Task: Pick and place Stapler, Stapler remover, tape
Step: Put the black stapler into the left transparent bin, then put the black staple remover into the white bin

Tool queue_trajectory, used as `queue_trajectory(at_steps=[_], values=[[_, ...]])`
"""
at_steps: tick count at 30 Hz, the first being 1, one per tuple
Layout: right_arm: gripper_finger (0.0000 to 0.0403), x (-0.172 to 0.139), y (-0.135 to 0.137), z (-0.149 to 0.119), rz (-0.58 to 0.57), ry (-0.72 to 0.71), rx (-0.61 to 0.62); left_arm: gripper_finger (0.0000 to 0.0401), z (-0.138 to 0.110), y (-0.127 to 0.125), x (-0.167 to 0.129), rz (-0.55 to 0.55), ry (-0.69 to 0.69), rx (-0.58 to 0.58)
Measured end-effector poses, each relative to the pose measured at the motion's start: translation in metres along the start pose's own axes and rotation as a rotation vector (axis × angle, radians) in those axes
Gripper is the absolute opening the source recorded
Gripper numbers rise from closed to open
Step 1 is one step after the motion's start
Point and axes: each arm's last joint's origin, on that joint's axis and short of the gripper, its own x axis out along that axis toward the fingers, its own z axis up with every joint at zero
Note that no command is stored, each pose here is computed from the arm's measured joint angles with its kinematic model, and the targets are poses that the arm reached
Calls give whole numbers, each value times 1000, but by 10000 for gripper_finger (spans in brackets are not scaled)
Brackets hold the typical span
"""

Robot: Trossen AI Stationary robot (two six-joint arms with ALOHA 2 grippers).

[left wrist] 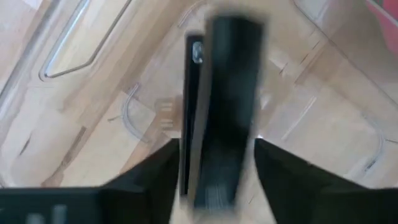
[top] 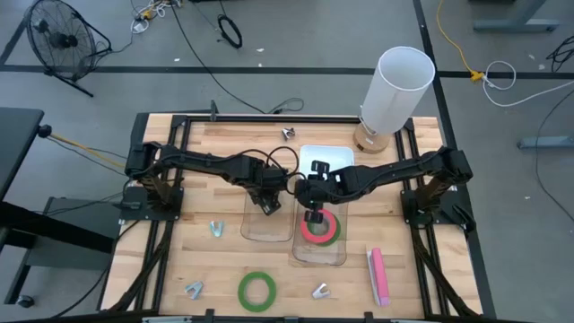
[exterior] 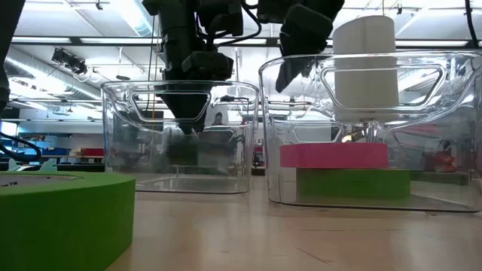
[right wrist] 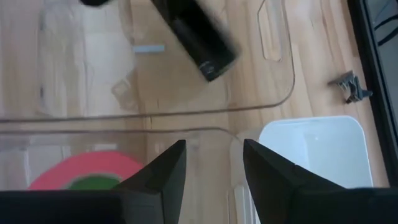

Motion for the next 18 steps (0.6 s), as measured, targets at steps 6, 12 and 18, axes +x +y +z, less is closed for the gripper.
queue_trajectory(at_steps=[6,12,18], values=[[162,0,-1,-4,-14,42,-19,264,0,0,0,0,-1,8],[162,0,-2,-5,-41,48,-20,258,4,-1,-6,9,-31,65],[162,0,-2,-5,-41,49,-19,238,19,7,-42,59,-82,127]])
